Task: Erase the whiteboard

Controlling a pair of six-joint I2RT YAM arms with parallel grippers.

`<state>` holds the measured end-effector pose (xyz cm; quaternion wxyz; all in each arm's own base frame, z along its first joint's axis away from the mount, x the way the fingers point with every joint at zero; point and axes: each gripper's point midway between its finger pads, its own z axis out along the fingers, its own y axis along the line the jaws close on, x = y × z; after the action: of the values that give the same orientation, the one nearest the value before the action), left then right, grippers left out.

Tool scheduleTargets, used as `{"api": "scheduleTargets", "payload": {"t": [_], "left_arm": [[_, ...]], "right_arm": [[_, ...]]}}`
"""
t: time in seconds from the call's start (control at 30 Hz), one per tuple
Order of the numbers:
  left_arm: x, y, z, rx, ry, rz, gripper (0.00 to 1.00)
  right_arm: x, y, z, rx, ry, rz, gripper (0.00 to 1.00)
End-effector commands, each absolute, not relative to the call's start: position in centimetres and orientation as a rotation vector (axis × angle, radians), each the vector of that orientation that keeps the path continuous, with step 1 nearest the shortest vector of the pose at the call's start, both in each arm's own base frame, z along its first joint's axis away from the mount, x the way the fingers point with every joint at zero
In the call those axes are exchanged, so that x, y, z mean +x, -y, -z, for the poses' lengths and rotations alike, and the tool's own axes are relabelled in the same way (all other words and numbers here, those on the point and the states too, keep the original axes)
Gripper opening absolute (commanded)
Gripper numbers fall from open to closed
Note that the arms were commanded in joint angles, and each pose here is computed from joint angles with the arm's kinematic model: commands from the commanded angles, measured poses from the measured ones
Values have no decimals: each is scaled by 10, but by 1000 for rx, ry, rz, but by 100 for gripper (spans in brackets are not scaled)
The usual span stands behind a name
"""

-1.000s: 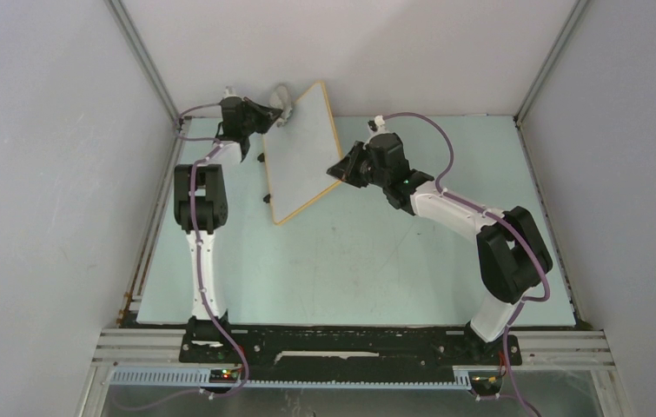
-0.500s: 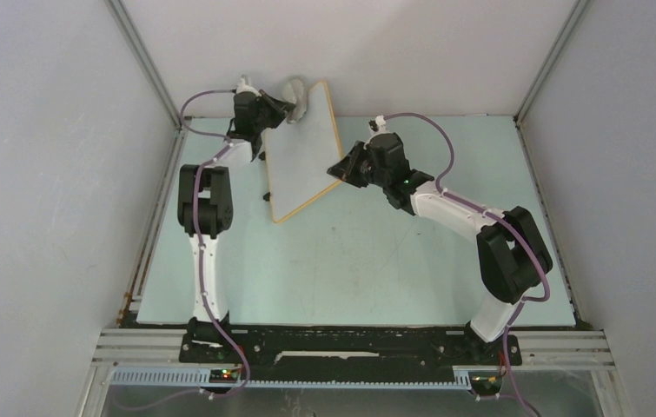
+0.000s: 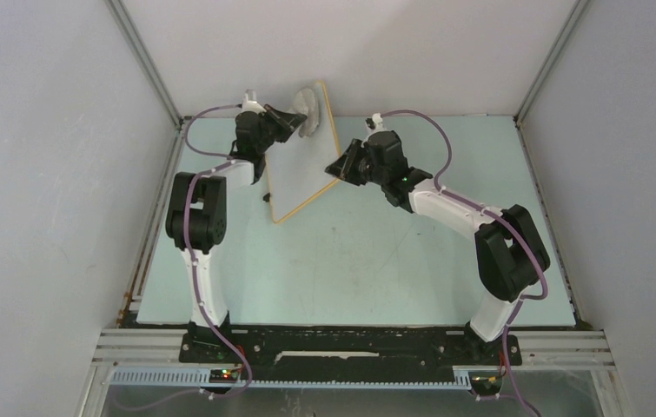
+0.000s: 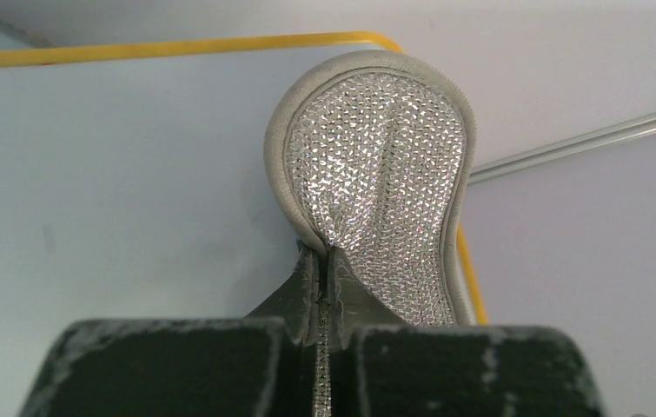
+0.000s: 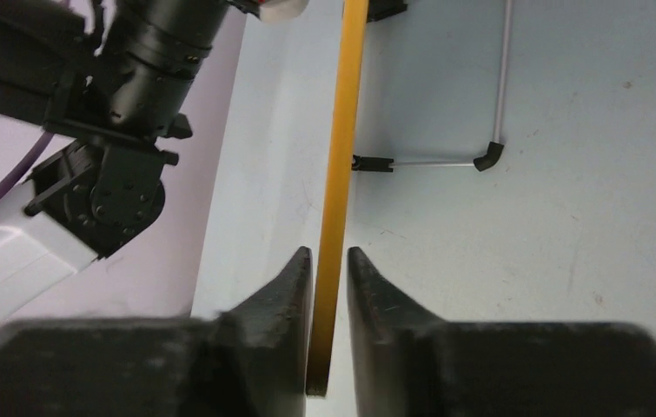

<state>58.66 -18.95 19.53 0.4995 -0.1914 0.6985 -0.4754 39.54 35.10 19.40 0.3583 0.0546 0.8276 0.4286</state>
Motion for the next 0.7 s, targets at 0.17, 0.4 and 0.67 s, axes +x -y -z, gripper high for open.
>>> {"api": "scheduleTargets", "payload": {"t": [0.17,0.4,0.67], "left_arm": [[583,164,-144,-589,-1810,1190,0],[577,174,-155,-517,-1815,1166,0],[565,181,-175,-425,-1795,1166,0]], "right_arm": [[375,-359,-245,-47,-1998,-1131,45],[379,-336,-249,-3,-1975,-1080,45],[392,-328,-241,31,-1987,-1104,18]]}}
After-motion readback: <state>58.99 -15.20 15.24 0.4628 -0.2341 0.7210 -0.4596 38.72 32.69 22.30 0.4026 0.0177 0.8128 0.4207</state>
